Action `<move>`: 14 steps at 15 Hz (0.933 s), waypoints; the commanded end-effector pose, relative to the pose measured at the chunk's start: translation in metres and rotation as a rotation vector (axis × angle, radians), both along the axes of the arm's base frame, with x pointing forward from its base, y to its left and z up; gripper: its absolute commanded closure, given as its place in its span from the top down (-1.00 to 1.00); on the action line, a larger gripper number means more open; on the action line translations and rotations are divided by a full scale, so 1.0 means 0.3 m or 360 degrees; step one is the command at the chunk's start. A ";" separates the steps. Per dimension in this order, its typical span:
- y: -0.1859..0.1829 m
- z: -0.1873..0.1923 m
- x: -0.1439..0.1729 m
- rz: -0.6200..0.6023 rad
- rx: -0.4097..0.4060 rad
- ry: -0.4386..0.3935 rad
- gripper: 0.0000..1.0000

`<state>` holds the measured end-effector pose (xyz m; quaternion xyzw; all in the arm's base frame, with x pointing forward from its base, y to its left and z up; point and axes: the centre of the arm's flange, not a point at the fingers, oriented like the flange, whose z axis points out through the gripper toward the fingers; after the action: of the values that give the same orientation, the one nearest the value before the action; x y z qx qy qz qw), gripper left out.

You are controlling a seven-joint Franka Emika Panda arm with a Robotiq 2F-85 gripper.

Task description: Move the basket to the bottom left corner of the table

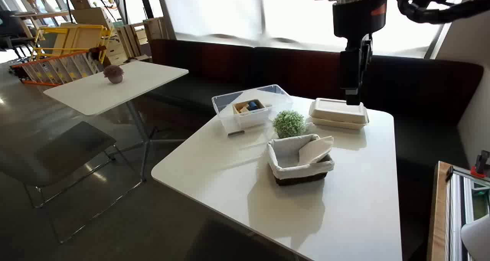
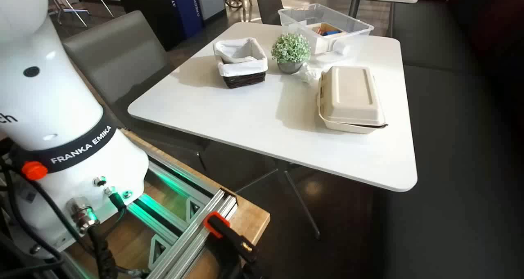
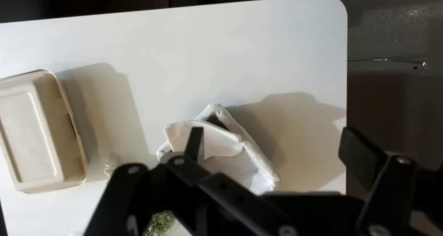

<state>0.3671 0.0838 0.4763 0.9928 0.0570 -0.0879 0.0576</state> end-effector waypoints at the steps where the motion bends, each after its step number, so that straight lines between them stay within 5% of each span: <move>1: 0.000 0.000 0.000 0.0000 0.0000 0.0000 1.00; 12: 0.000 0.000 0.000 0.0000 0.0000 0.0000 1.00; 14: 0.010 -0.048 0.030 0.0116 0.0020 0.0036 1.00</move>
<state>0.3673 0.0834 0.4761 0.9928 0.0581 -0.0882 0.0569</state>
